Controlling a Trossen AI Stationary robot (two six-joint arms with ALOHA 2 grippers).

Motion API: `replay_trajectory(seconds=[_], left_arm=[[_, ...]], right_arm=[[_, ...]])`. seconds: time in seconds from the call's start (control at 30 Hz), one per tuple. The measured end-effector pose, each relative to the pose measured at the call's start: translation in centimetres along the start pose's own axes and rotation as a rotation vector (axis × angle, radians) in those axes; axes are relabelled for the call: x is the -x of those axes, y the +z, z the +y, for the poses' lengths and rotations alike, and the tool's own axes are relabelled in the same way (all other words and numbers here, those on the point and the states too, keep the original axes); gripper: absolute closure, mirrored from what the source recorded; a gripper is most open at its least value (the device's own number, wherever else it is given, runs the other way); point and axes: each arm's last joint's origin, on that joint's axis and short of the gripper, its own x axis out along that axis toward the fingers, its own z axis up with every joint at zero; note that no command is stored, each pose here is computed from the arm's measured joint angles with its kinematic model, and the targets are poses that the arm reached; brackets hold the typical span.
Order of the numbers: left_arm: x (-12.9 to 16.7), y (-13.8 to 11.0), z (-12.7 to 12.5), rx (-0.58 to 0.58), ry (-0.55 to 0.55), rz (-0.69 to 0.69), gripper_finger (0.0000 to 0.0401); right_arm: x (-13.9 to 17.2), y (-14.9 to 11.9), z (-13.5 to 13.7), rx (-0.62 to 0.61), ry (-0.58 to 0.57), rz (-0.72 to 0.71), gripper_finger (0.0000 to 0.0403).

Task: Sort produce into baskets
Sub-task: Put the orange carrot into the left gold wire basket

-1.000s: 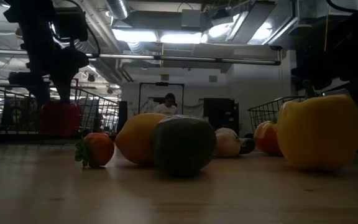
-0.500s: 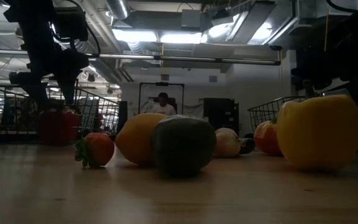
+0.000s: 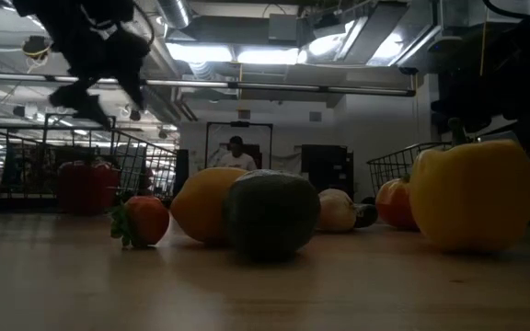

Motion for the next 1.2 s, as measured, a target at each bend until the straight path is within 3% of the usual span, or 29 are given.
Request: replay_trajectory(seconds=[0.53,0.87,1.2], left_arm=[[-0.1,1.1,-5.6,-0.137,-0.401,-0.239,0.0054],[-2.8,0.0,-8.2,-0.272,-0.435,-0.210,0.0054],[-5.0,-1.8,-11.3,-0.391,-0.544,-0.232,0.0054]], right_arm=[[0.0,0.0,0.0,0.000,-0.001,0.000,0.0189],[0.0,0.0,0.0,0.000,-0.001,0.000,0.0189],[0.0,0.0,0.0,0.000,-0.001,0.000,0.0189]])
